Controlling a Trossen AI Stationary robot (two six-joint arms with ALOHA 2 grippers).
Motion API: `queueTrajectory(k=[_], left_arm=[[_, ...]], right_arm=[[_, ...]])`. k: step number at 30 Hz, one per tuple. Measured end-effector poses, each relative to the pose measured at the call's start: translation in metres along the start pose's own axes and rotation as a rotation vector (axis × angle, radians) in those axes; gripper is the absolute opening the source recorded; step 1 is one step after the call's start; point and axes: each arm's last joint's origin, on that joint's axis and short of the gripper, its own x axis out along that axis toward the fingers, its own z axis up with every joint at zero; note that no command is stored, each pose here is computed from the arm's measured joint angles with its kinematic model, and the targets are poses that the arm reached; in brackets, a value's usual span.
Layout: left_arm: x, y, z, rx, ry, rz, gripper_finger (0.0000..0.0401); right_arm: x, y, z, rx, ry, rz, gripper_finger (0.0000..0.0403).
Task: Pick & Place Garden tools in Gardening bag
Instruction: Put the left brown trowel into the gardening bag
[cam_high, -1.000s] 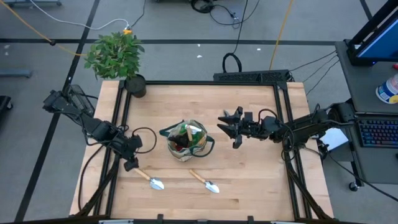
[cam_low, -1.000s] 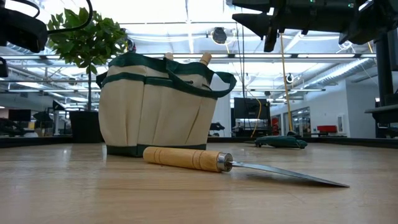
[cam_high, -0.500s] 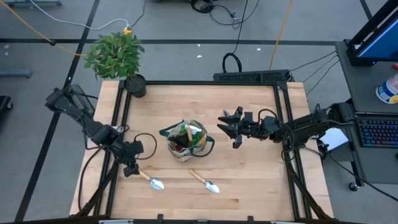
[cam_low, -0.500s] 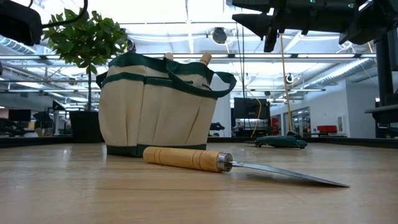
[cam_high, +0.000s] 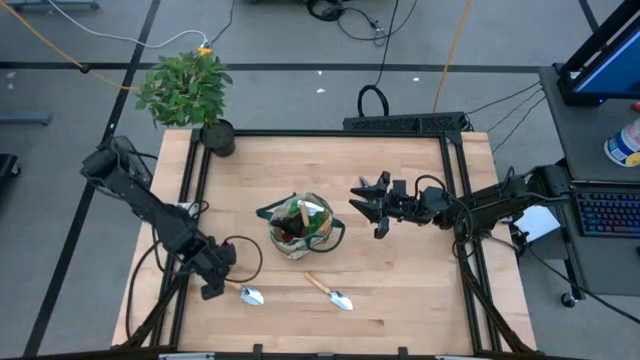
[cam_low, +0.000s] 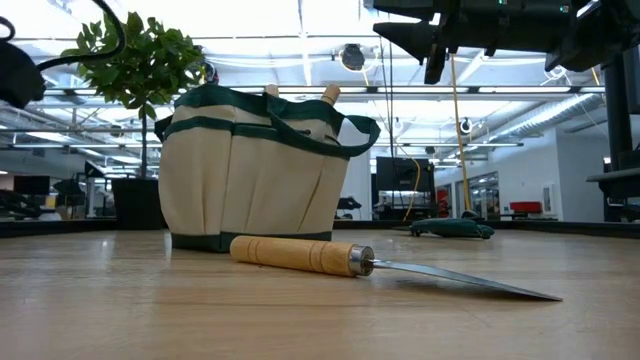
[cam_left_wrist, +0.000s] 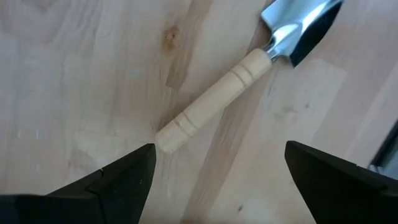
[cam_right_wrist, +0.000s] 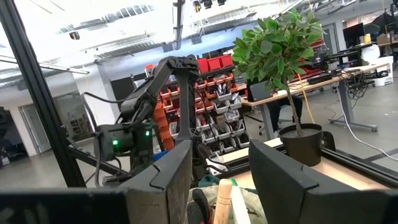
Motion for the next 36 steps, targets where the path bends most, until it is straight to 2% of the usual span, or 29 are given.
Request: queueTrajectory(k=[7, 12, 19, 36], left_arm=[[0.001, -0.001, 0.001, 0.025, -0.037, 0.028, 0.0364], [0.000, -0.004, 0.004, 0.090, -0.114, 0.037, 0.0365], [-0.001, -0.011, 0.009, 0.208, -0.203, -0.005, 0.0362], [0.003, -0.012, 0.010, 0.299, -0.191, 0.016, 0.0372]], right_arm=[[0.000, 0.000, 0.000, 0.000, 0.000, 0.000, 0.0150], [0.000, 0.000, 0.000, 0.004, -0.001, -0.001, 0.0150], [0.000, 0.000, 0.000, 0.007, -0.001, -0.001, 0.0150], [0.000, 0.000, 0.000, 0.004, 0.000, 0.000, 0.0150]])
